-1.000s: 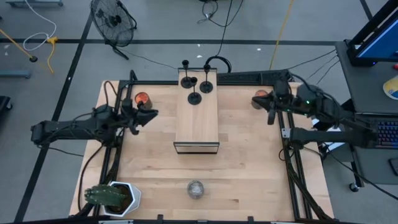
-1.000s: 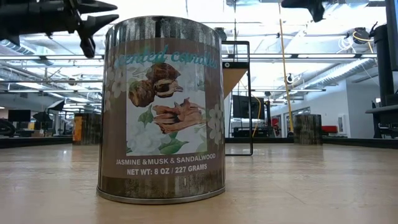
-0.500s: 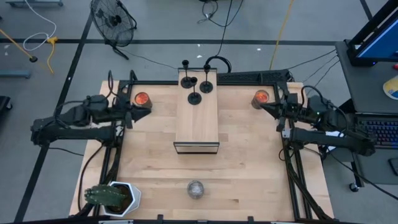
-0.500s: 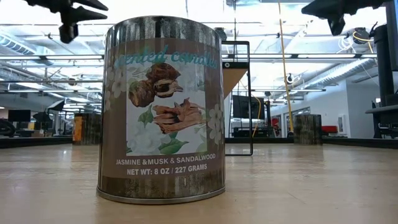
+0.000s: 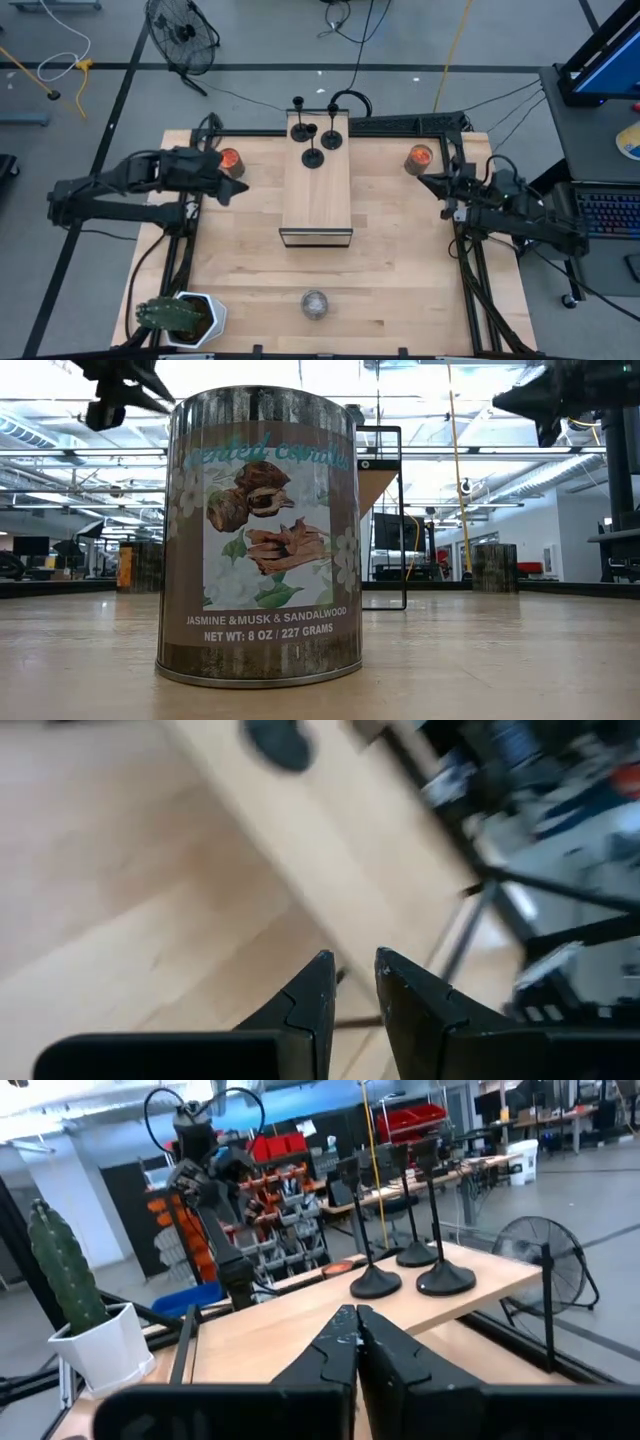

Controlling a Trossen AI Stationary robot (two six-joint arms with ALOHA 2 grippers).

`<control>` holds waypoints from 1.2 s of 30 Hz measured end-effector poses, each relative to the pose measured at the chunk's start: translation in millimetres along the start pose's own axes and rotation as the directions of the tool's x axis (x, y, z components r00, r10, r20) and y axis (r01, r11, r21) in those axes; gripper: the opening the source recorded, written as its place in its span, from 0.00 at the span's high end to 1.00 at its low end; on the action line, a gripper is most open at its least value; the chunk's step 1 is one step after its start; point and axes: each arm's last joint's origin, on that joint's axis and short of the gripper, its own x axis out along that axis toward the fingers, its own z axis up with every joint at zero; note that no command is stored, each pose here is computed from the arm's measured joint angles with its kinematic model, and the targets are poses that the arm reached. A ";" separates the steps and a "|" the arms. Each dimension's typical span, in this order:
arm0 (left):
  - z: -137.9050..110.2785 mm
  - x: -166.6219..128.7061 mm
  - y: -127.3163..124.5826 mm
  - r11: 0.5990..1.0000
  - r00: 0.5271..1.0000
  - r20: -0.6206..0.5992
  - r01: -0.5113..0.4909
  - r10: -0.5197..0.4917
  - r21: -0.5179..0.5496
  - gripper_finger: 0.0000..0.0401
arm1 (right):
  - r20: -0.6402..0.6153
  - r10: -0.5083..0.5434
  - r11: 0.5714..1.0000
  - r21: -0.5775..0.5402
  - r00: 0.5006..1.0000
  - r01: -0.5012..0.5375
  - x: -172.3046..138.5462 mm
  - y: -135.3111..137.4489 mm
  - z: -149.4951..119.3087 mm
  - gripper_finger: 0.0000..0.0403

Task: Pick & Place candle stick holders
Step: Put the left orange container candle on the shelf

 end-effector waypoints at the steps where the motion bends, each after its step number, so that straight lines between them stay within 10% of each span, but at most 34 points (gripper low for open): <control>1: 1.7 0.4 -0.3 0.999 0.999 -0.020 -0.031 0.031 -0.011 0.80 | 0.010 0.003 1.000 0.006 1.000 -0.003 -0.2 -1.1 -3.9 1.00; 7: 15.4 1.0 4.9 0.975 0.975 -0.011 -0.224 0.224 -0.007 0.80 | 0.061 0.017 0.999 0.026 0.998 -0.019 0.7 -7.3 -26.8 1.00; 18: 29.2 1.9 5.3 0.950 0.961 0.126 -0.264 0.245 0.165 0.80 | 0.083 0.023 0.998 0.054 0.996 -0.028 6.3 -11.3 -42.2 1.00; 24: 26.0 24.4 27.2 0.887 0.884 -0.084 -0.454 0.461 0.083 0.80 | 0.088 0.024 0.998 0.063 0.996 -0.029 6.2 -11.2 -41.7 1.00; 36: 54.0 67.6 69.3 0.826 0.763 -0.345 -0.560 0.548 0.073 0.80 | 0.089 0.020 0.996 0.082 0.996 -0.027 6.2 -11.3 -41.7 1.00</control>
